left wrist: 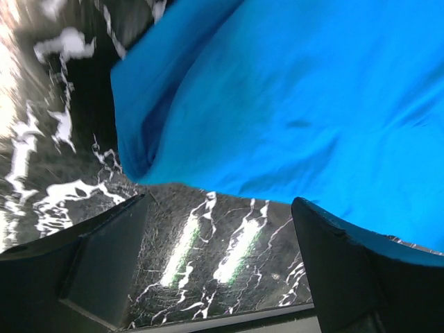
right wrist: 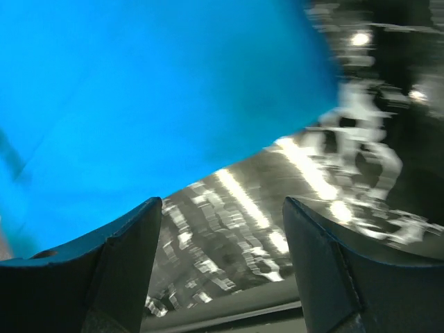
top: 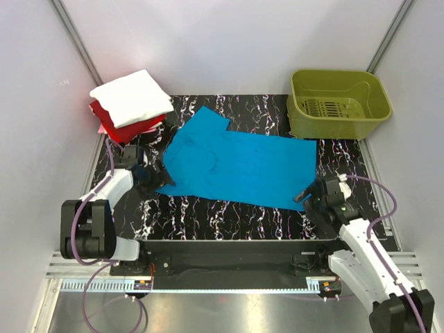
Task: Fold and stack the t-shirts
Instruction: Fold the tshirt
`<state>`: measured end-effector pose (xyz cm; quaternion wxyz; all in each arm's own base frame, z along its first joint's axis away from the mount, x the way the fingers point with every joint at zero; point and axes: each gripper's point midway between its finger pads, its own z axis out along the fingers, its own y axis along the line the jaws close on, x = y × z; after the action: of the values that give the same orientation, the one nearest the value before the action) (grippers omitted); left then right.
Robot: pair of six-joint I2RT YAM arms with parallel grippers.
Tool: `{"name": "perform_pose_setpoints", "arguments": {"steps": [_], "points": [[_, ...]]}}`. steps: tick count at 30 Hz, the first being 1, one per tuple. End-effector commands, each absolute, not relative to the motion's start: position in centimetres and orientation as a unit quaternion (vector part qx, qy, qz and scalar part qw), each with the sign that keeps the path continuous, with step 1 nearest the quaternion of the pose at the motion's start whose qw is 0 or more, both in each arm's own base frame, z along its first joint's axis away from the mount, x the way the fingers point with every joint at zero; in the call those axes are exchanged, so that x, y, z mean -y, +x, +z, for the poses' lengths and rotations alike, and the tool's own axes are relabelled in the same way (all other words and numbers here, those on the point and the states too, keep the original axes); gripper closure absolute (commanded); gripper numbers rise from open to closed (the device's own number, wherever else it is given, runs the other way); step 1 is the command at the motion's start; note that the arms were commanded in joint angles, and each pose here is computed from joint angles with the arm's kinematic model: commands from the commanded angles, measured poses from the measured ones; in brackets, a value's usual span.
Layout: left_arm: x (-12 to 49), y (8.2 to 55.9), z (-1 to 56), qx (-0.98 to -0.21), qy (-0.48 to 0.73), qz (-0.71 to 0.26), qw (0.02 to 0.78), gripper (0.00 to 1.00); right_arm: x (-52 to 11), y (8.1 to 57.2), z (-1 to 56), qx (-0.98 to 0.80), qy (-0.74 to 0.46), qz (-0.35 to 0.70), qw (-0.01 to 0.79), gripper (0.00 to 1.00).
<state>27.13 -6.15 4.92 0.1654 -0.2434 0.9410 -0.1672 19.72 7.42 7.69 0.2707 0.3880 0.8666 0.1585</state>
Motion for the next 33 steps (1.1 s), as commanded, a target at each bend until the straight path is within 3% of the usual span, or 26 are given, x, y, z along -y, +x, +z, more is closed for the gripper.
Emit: {"name": "perform_pose_setpoints", "arguments": {"steps": [1,8,22,26,27,29,31,32,33], "points": [[7.0,29.3,6.4,-0.916,-0.252,-0.223,0.219,0.09,-4.3,17.3,5.7,-0.862,0.443,0.069,0.236,0.22],[6.9,29.0,5.0,-0.915,-0.262,-0.22,0.213,0.11,-4.3,18.4,3.3,-0.887,0.426,0.008,0.179,0.23],[6.9,29.7,3.2,-0.914,-0.27,-0.219,0.209,0.24,-5.2,20.4,1.7,-0.894,0.417,0.037,0.159,0.3],[6.9,29.9,3.1,-0.913,-0.271,-0.218,0.213,0.51,-5.3,20.5,1.2,-0.897,0.413,0.05,0.147,0.36],[6.8,30.0,3.1,-0.913,-0.271,-0.217,0.213,0.65,-5.4,20.6,1.1,-0.898,0.412,0.055,0.145,0.38],[6.8,30.1,3.0,-0.915,-0.268,-0.216,0.213,0.76,-5.4,20.6,0.8,-0.898,0.412,0.057,0.141,0.49],[7.0,30.2,3.2,-0.914,-0.264,-0.222,0.214,0.94,-5.5,20.6,0.6,-0.899,0.412,0.063,0.136,0.59],[7.1,30.2,3.2,-0.913,-0.263,-0.226,0.214,0.98,-5.6,20.7,0.5,-0.9,0.41,0.066,0.134,0.67],[7.2,30.0,3.2,-0.913,-0.263,-0.228,0.213,1.0,-5.6,20.8,0.5,-0.9,0.409,0.07,0.133,0.69]]}}
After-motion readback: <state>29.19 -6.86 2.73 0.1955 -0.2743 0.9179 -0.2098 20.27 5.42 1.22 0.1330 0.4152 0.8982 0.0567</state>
